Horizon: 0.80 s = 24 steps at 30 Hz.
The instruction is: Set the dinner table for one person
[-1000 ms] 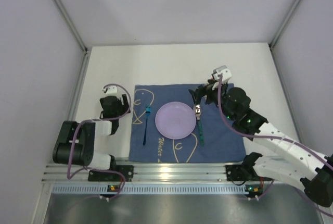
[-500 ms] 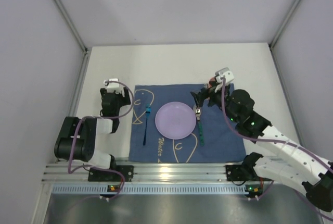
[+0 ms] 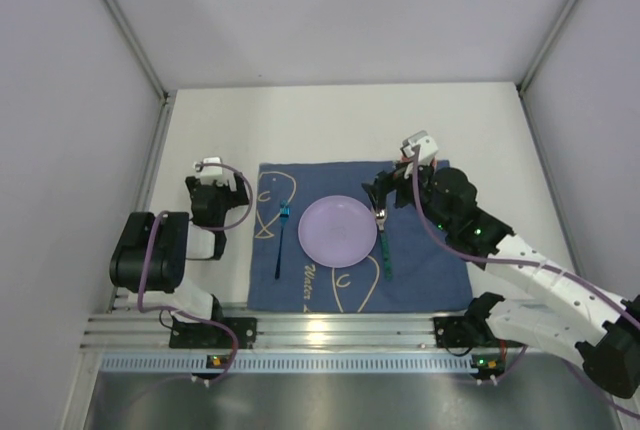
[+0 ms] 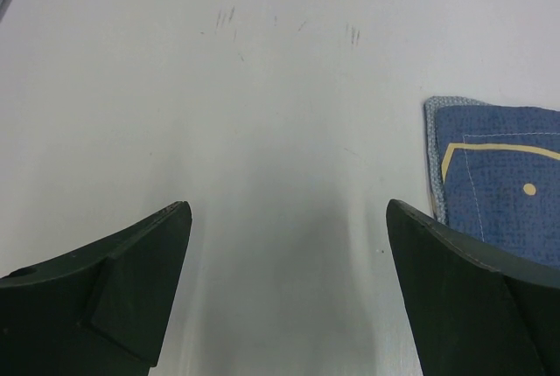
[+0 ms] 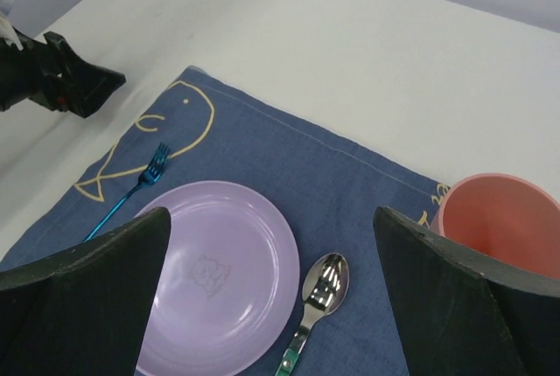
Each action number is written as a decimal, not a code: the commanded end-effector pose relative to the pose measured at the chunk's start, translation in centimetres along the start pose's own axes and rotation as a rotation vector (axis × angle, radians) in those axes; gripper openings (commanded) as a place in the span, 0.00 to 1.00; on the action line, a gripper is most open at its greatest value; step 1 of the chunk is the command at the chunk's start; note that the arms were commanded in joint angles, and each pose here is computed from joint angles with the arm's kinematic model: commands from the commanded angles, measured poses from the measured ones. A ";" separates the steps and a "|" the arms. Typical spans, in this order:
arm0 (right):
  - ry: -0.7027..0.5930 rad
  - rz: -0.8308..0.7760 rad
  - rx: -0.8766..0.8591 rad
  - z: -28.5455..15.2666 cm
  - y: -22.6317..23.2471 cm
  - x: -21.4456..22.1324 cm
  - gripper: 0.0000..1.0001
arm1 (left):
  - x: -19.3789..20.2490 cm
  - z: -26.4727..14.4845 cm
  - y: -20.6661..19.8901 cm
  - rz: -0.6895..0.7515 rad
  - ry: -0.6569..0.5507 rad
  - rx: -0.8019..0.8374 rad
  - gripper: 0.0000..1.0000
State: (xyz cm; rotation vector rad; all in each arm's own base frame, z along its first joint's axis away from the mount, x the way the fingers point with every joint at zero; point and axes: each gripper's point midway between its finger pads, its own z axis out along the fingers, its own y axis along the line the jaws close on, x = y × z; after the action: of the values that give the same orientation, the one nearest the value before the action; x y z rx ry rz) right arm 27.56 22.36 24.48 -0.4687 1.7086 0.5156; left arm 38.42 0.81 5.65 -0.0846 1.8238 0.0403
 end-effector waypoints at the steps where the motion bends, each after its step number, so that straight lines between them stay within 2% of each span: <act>1: -0.070 0.050 0.050 0.0 -0.7 -3.3 1.00 | -2.7 0.2 -0.5 -0.014 -0.101 0.024 0.98; 7: -0.063 0.095 0.162 -0.7 -2.5 -3.5 1.00 | -2.7 0.2 -0.5 -0.019 -0.090 0.024 0.98; 10: -0.020 0.119 0.225 -0.7 -3.4 -2.7 1.00 | -2.6 0.2 -0.5 -0.018 -0.084 0.024 0.99; 14: -0.018 0.172 0.298 -0.6 -4.4 -3.4 1.00 | -2.7 0.2 -0.5 -0.016 -0.089 0.025 0.99; 21: 0.045 0.158 0.388 -0.2 -5.7 -4.7 1.00 | -2.7 0.2 -0.5 -0.014 -0.090 0.024 0.99; 24: 0.031 0.178 0.408 -0.4 -6.2 -5.8 1.00 | -2.6 0.2 -0.5 -0.014 -0.090 0.025 0.98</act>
State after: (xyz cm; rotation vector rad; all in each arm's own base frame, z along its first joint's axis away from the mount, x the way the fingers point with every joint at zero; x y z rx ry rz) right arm 31.30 18.71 27.24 -0.1238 1.8654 0.3008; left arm 38.49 0.74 5.80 -0.0844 1.8174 0.0352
